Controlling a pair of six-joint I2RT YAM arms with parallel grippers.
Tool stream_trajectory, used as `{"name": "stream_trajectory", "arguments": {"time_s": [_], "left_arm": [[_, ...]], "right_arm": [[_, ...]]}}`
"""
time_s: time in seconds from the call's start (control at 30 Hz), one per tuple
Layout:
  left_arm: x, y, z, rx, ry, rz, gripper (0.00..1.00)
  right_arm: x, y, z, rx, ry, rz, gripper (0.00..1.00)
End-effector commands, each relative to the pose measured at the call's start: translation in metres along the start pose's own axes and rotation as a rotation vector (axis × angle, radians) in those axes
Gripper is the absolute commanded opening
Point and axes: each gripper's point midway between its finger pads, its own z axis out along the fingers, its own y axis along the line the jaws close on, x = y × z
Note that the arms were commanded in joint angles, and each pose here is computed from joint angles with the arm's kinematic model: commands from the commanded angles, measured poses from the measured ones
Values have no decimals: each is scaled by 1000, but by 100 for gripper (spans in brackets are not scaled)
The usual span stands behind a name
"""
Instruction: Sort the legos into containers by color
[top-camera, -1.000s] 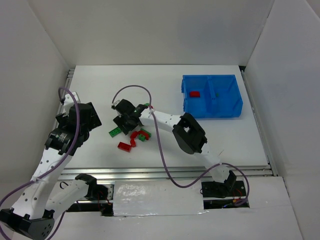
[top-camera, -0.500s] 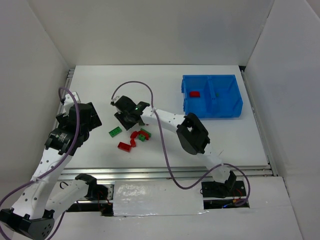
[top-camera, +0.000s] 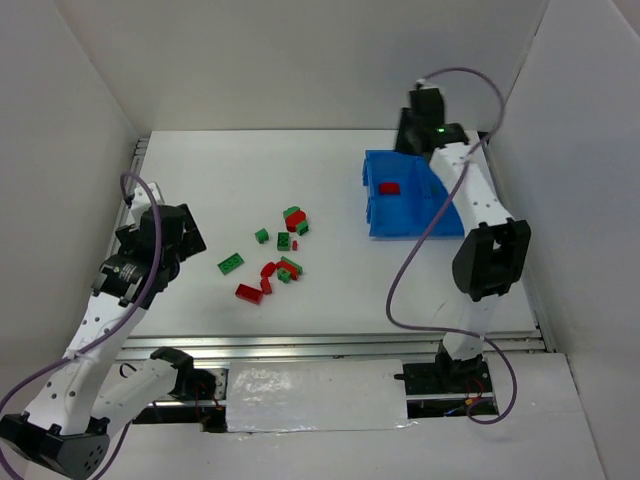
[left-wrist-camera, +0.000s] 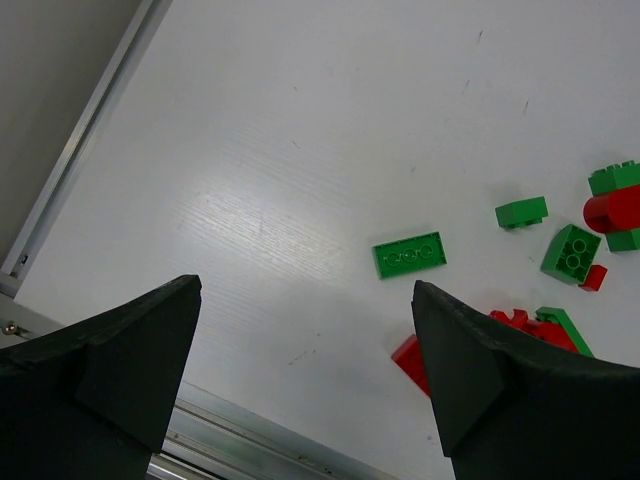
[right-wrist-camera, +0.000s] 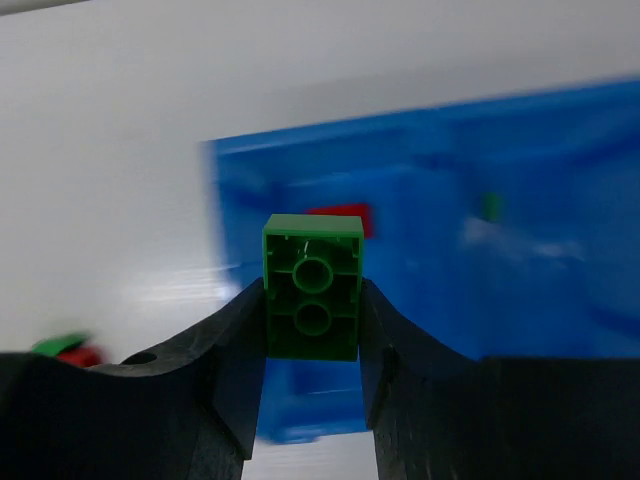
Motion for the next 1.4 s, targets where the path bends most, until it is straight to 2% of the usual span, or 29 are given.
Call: {"name": "stream_trajectory", "arguments": {"time_s": [0.0,0.07,0.1,0.27,0.33,0.37,0.4,0.5,0.6,0.77,0.83,0.97,1.0,1.03,1.07,1.17,1.37], "left_arm": [[-13,-4,-3,20,-33,-10,100],[-12,-5,-3,28,-31,-10,99],[-12,-6,-2,31,-31,-6,100],[-9,-11,0,44,-12,7,99],[-8,-11,2,41,-8,12,100],[-7,-12,3,40,-6,17,100],[-7,-13,5,41,-4,16,99],[-1,-22,14,39,50,39,100],[2,-39,21,70,110,45,99],[26,-65,36,66,262,-69,100],[45,-70,54,-2,335,-133,100],[76,-77,90,-83,447,-239,100],[94,-83,100,-69,508,-233,99],[98,-87,108,-52,516,-224,96],[101,-86,117,-60,522,-234,96],[129,-84,137,-82,594,-198,97],[156,-71,136,-121,638,-195,99]], "right_arm": [[31,-98,3,188,132,204,26],[32,-121,9,175,135,297,26],[31,-147,10,206,131,340,27],[46,-162,32,238,187,354,30],[51,-167,38,261,195,365,48],[53,-171,40,285,195,367,77],[55,-174,40,302,199,371,84],[55,-181,41,338,199,372,98],[48,-183,33,348,178,379,100],[50,-160,11,285,176,398,99],[34,-129,-11,203,109,362,100],[55,-64,-46,103,110,259,100],[51,-54,-63,75,80,251,100],[53,-36,-70,25,69,233,99],[67,-31,-73,6,91,226,100],[74,-15,-101,-97,52,233,100],[93,0,-109,-195,56,206,99]]}}
